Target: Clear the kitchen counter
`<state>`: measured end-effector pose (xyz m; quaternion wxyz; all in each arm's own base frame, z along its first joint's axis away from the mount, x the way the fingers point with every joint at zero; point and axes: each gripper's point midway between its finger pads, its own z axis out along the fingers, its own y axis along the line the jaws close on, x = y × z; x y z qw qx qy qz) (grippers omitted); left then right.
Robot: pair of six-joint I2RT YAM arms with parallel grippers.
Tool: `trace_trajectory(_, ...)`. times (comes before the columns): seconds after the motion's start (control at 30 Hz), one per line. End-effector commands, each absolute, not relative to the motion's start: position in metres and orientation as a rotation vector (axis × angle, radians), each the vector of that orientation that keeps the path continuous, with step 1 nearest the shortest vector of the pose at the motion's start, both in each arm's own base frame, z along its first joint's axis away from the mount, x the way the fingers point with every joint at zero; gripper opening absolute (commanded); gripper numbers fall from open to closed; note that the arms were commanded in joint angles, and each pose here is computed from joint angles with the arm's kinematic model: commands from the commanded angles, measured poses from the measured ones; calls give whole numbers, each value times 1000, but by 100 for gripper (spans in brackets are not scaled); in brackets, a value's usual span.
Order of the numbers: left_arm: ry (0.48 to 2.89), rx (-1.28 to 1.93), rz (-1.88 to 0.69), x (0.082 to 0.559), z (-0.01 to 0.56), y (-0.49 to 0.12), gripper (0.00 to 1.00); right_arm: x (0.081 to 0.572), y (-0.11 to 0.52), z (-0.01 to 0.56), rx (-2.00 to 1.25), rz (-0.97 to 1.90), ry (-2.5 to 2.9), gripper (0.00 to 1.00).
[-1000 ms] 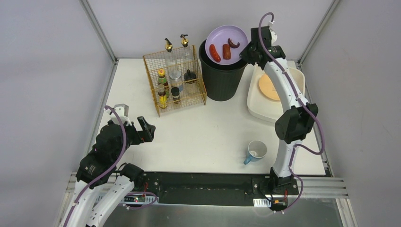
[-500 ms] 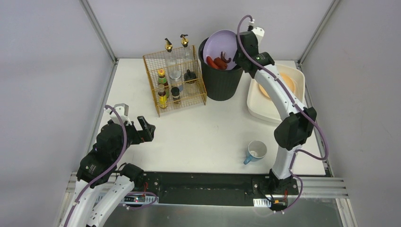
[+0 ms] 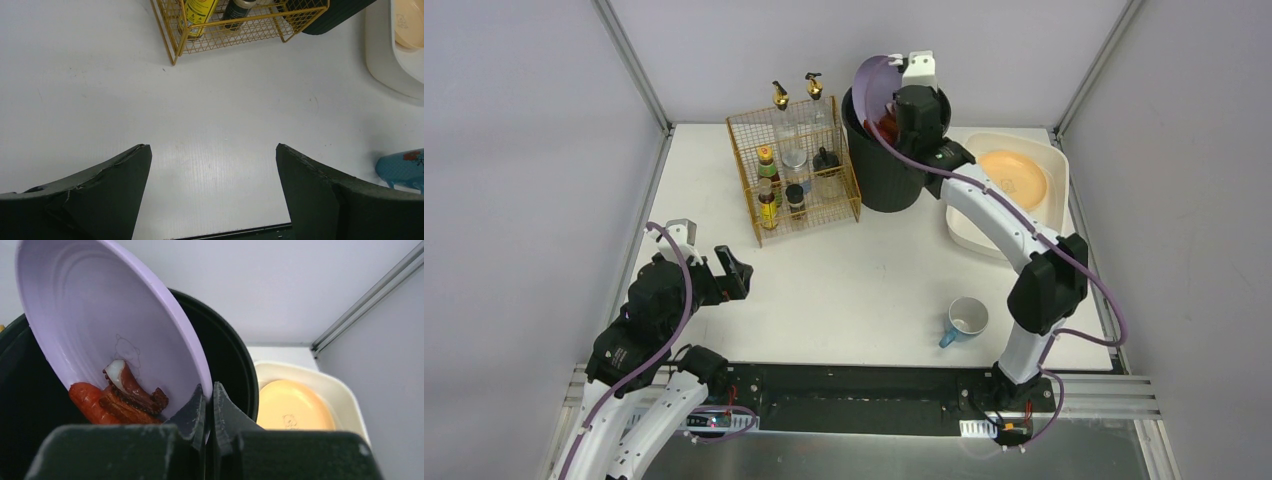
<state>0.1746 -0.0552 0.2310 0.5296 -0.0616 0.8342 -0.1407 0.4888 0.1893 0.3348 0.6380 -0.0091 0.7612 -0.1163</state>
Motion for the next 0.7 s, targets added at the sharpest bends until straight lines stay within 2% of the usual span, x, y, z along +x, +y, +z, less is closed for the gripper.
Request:
trace_trajectory(0.0,1987,-144,-340,177,233,-56,100,474,181,436,29,-312,1415,0)
trace_trajectory(0.43,1988,-147,-336,177,233,-56,100,460,222,461,-204,-667,1090,0)
trace_trajectory(0.67,1986,-147,-337,177,233,-56,100,457,234,463,-253,-708,1031,0)
